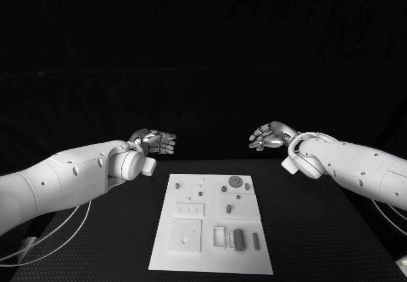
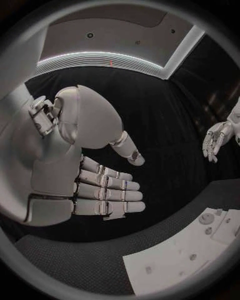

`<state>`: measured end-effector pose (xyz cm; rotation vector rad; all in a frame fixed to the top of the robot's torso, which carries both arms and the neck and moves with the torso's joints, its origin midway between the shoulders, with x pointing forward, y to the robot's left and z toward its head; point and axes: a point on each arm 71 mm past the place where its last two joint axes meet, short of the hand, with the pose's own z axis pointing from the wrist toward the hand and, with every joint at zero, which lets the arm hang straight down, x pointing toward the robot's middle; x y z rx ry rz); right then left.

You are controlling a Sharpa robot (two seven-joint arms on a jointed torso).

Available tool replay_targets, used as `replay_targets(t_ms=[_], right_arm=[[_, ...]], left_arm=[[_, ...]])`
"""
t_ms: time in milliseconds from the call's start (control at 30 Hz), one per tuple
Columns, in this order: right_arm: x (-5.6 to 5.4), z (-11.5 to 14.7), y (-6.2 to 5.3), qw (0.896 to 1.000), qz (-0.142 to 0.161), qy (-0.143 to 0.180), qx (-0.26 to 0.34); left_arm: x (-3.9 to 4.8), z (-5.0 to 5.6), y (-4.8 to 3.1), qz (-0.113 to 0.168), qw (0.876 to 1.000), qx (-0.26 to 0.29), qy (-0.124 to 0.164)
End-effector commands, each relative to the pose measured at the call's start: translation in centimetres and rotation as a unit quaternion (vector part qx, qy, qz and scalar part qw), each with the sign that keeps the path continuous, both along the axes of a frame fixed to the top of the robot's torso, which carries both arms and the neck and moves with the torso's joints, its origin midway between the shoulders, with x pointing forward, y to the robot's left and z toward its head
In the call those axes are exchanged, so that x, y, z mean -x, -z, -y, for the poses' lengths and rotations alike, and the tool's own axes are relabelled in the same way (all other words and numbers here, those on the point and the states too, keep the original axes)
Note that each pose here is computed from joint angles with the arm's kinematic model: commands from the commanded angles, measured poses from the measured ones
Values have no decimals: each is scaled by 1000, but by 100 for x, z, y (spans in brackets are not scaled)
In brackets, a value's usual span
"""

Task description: Assemble the parts on the task board

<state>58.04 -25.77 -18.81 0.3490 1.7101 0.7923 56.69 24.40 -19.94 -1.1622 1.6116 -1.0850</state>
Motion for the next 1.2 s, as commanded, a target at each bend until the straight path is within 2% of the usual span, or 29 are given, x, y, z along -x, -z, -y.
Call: replay_targets(t_ms=[33,267,400,533,633,800,967,1200], right_arm=[[40,-104,15,993,34,-54,102],[115,-255,78,978,54,-100,176],[142,-363,117,965,71,-114,224],[141,-443,157,952,84,-123,269],[146,-480,191,946,91,-125,283],[170,-532,319,935,90,-140,315],[208,-573,436,926,87,-152,334],[204,-598,495,919,86,-156,353]], left_arm=[[89,79,-29,11,999,3,41],[303,108,-63,13,997,13,71],[414,117,-130,24,995,6,92],[502,148,-162,26,994,10,106],[540,181,-170,25,993,13,112],[595,244,-180,25,992,19,122],[593,277,-174,24,991,20,127],[594,290,-173,25,991,20,128]])
